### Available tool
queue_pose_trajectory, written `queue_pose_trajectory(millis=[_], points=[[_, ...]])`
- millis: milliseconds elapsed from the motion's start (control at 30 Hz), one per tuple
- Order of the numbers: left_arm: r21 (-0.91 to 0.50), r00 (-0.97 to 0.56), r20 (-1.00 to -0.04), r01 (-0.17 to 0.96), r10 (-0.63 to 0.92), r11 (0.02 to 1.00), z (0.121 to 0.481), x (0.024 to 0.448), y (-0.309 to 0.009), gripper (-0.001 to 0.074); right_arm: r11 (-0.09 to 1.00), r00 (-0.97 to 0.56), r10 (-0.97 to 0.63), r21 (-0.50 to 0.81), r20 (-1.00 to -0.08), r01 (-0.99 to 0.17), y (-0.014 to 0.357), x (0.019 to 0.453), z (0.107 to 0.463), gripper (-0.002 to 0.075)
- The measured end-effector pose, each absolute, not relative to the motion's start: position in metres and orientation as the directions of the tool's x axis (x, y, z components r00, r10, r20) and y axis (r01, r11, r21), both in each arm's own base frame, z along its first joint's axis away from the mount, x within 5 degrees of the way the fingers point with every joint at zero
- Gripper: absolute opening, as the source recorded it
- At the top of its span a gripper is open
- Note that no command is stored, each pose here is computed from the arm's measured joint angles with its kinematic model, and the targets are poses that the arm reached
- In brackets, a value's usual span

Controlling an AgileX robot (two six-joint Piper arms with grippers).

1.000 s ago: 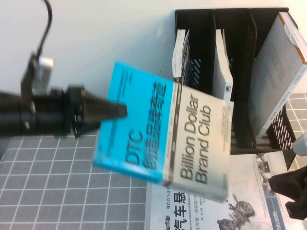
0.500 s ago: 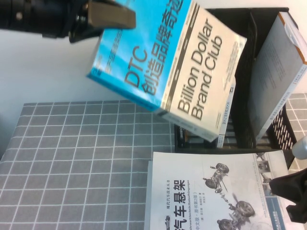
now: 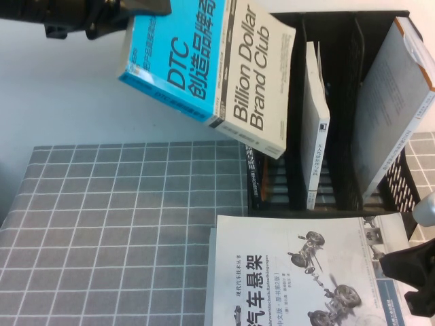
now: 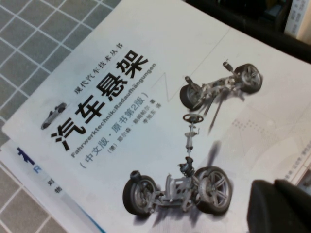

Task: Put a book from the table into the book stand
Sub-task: Place the book on the book shelf

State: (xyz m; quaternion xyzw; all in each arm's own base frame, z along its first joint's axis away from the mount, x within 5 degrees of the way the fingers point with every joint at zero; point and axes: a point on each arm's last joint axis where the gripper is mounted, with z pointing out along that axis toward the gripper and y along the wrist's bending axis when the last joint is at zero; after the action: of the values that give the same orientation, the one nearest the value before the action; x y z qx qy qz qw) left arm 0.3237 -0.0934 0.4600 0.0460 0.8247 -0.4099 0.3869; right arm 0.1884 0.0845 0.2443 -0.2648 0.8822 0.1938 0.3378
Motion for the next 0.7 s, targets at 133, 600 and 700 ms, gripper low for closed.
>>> queue_pose_trajectory(millis=[133,600,700], points=[[-0.631,-0.705,-0.673,0.389,-0.224,0.671,0.453,0.329,-0.102,0.0185,0.785,-0.632,-0.336,0.163,-0.699,-0.598,0.085,0.188,0.244,-0.0003],[-0.507,-0.711,-0.693,0.359,-0.122,0.784,0.425,0.337,-0.150,0.0184,0.786,-0.636,-0.323,0.175,-0.701,-0.593,0.085,0.188,0.245,-0.0003],[-0.511,-0.719,-0.679,0.320,-0.147,0.798,0.418,0.342,-0.157,0.0184,0.787,-0.638,-0.316,0.182,-0.702,-0.590,0.085,0.188,0.245,-0.0003]])
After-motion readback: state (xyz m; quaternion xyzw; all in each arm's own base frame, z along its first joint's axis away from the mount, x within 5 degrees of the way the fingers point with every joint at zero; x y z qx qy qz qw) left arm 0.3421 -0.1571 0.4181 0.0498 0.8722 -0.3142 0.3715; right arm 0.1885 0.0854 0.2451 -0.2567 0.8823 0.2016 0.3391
